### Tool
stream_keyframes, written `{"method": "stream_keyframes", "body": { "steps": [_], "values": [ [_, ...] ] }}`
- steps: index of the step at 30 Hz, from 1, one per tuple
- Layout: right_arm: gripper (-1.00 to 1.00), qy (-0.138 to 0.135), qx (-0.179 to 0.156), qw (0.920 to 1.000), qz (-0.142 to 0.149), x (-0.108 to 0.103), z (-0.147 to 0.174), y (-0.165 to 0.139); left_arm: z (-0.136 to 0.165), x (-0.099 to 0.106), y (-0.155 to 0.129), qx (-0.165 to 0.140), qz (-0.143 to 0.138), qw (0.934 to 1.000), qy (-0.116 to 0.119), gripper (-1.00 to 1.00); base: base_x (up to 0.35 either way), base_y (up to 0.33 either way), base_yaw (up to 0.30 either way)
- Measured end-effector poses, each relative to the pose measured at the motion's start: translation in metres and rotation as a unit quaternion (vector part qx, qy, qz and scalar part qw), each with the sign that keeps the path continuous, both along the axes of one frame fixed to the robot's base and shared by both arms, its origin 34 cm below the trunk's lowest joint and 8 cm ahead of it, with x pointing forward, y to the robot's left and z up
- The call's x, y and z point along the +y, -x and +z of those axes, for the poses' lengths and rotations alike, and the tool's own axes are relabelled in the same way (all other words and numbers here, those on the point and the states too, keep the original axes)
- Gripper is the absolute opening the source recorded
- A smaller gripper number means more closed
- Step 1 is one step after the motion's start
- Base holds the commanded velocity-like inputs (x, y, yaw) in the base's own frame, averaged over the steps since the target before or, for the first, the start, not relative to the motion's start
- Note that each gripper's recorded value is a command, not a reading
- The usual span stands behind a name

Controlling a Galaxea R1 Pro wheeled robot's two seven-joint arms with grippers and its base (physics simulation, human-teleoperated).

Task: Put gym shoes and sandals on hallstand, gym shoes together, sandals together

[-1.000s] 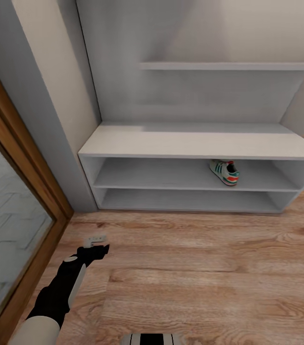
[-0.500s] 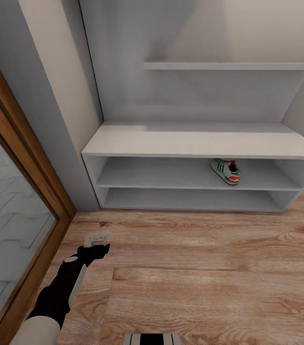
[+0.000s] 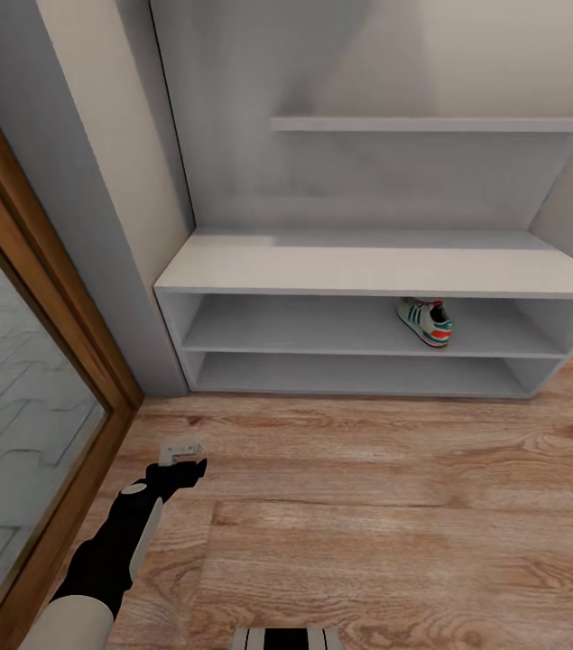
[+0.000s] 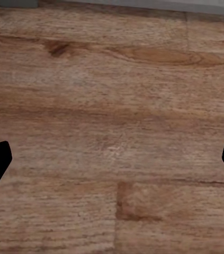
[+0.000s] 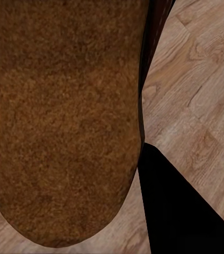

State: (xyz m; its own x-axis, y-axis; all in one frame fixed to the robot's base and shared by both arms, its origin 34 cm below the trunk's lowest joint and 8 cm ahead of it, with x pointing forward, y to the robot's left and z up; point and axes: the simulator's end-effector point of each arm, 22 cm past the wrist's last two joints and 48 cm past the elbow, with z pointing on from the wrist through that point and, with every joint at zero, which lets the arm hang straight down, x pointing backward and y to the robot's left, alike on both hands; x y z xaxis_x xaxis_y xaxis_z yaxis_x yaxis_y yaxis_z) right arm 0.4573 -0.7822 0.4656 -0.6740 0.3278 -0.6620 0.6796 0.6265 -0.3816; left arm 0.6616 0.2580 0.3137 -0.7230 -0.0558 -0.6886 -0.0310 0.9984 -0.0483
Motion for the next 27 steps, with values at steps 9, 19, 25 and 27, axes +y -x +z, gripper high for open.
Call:
{"method": "stream_keyframes", "body": {
  "steps": [9,19,25,27],
  "values": [
    [-1.0,-0.04,0.007,0.9992,0.005,0.039,-0.046,-0.001,0.052,-0.049,0.017,-0.106,-0.246,0.9454,0.186,1.0,0.0,0.0,0.0],
    [-1.0,-0.153,0.092,0.9654,0.19,0.259,-0.174,-0.062,0.085,-0.008,0.022,-0.168,-0.242,0.9289,0.224,1.0,0.0,0.0,0.0],
    [-1.0,-0.228,0.102,0.9344,0.254,0.397,-0.215,-0.071,0.085,-0.008,0.022,-0.17,-0.242,0.9284,0.225,1.0,0.0,0.0,0.0],
    [-1.0,-0.253,0.108,0.9258,0.259,0.434,-0.222,-0.068,0.085,-0.008,0.022,-0.17,-0.242,0.9284,0.225,1.0,0.0,0.0,0.0]
  ]
}}
